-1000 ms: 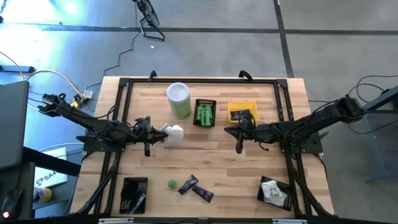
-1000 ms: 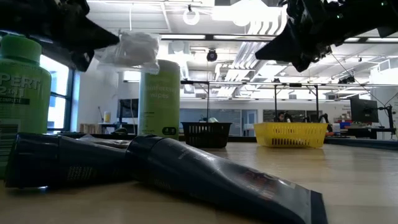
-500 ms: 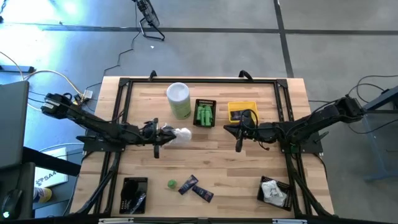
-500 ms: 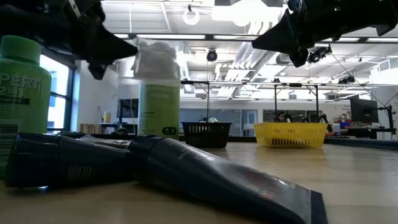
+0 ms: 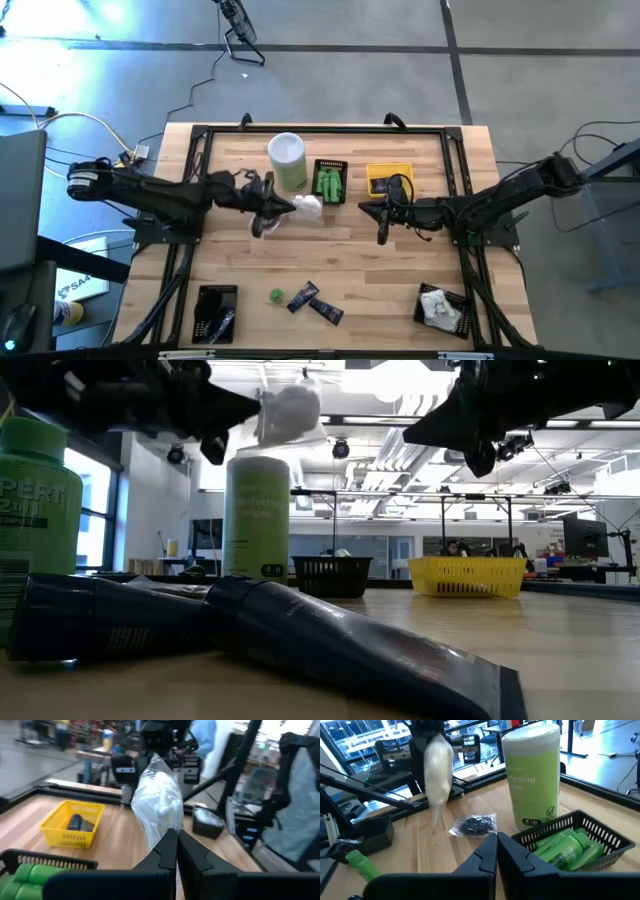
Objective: Pick & Place Travel size toiletries
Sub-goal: Put the white cotton pack into the bottom right black bin
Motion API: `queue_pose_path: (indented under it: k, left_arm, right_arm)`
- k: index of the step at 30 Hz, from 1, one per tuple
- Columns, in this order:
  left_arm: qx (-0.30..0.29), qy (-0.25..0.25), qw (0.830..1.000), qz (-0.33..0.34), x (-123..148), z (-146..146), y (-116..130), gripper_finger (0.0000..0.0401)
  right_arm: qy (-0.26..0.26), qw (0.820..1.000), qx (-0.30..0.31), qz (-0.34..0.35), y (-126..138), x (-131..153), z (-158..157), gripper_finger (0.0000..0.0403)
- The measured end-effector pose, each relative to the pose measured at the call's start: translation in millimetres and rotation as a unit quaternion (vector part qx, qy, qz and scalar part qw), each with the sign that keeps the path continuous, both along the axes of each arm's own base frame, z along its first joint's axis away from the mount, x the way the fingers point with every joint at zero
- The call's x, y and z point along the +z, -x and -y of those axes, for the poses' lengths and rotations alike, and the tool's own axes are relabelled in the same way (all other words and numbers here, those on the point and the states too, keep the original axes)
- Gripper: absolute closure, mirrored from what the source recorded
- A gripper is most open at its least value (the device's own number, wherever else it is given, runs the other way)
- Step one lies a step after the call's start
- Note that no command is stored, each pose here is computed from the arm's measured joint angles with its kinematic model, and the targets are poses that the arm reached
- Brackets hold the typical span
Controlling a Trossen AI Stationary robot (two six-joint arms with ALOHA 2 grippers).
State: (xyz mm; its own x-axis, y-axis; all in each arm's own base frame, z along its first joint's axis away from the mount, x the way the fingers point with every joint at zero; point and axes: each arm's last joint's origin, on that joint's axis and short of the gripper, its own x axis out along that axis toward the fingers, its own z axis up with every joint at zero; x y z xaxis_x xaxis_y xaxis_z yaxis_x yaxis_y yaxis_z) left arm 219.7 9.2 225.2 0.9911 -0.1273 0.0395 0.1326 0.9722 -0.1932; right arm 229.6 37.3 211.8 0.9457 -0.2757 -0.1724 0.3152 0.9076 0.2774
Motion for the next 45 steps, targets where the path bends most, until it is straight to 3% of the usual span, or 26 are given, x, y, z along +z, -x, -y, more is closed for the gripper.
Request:
queue_pose_path:
  k: [13, 27, 30, 35, 41, 45]
  left_arm:
    - [-0.023, -0.048, 0.997, -0.065, -8, -14, -1, 0.0401]
    - [-0.027, -0.096, 0.995, -0.011, 8, -14, -5, 0.0401]
    - [-0.028, -0.099, 0.995, -0.012, 11, -14, -7, 0.0401]
    - [-0.028, -0.107, 0.994, -0.011, 14, -14, -8, 0.0401]
    - [-0.024, -0.108, 0.994, -0.011, 14, -15, -8, 0.0401]
    - [-0.024, -0.108, 0.994, -0.012, 13, -15, -8, 0.0401]
  right_arm:
    - [-0.018, 0.999, -0.001, 0.04, -13, -6, -3, 0.0399]
    - [-0.034, 0.996, -0.003, 0.078, -14, 1, 0, 0.0394]
    - [-0.036, 0.996, 0.007, 0.087, -16, 1, 0, 0.037]
    - [-0.035, 0.996, 0.028, 0.079, -24, -9, -3, 0.0297]
    - [0.018, 0.997, 0.043, 0.053, -48, -14, -11, 0.0208]
    - [0.044, 0.997, 0.051, 0.049, -70, -12, -15, 0.0175]
